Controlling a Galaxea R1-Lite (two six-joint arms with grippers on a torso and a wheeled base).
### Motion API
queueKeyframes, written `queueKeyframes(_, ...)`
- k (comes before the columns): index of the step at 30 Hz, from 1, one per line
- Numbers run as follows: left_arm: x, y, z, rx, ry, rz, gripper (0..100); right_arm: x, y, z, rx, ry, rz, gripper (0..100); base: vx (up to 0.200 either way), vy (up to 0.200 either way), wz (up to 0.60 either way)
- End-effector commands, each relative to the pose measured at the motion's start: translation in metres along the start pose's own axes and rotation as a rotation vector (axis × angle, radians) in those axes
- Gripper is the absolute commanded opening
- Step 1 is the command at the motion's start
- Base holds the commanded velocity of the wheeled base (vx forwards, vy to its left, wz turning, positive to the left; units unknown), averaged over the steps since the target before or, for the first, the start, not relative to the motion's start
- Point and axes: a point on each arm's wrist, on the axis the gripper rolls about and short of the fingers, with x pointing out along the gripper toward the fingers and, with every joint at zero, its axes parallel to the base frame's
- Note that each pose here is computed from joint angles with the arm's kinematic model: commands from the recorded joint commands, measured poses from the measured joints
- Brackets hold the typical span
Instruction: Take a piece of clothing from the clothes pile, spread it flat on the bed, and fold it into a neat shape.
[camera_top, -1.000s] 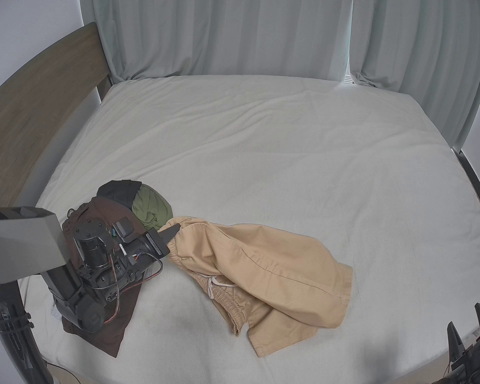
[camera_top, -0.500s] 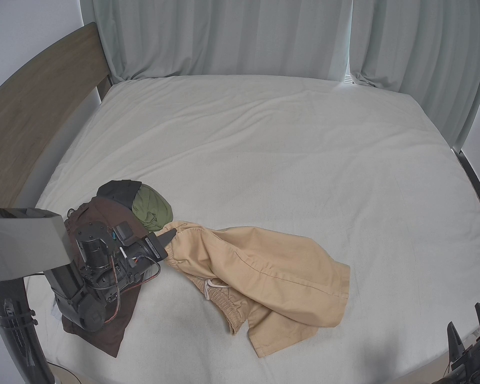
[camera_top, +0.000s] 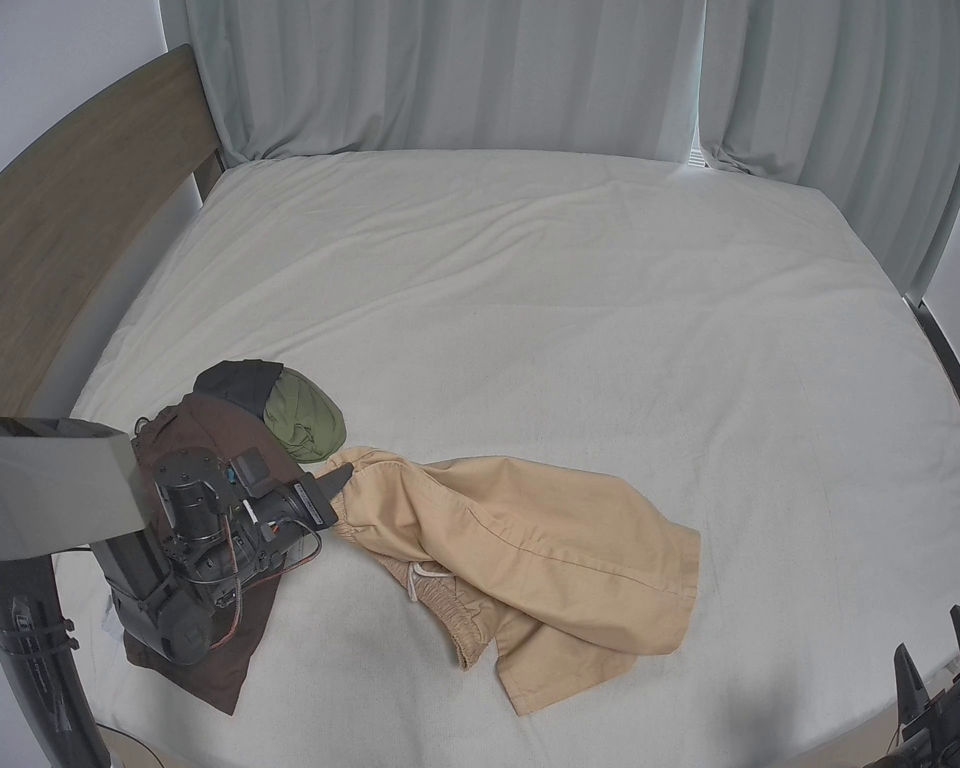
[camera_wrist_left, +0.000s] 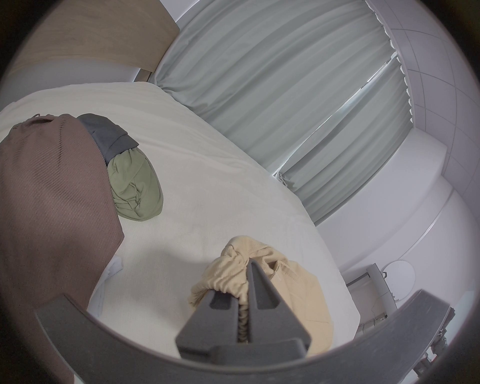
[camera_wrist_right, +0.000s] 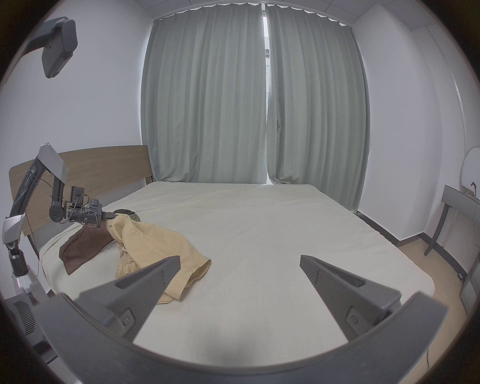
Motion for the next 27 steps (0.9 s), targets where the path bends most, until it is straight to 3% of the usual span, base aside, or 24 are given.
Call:
queueKeyframes(1, 0.0006, -0.0005, 0.0001, 0.001, -0.002, -0.004, 0, 0.0003, 0.0001, -0.0053, -0.001, 0.005, -0.002, 100, 0.0, 0.0, 0.0)
queueKeyframes(27, 0.0003, -0.0012, 0.0019, 0.002, -0.01, -0.005, 0, 0.0003, 0.0007, -0.0043, -0.03, 0.003, 0.053, 100, 0.0, 0.0, 0.0)
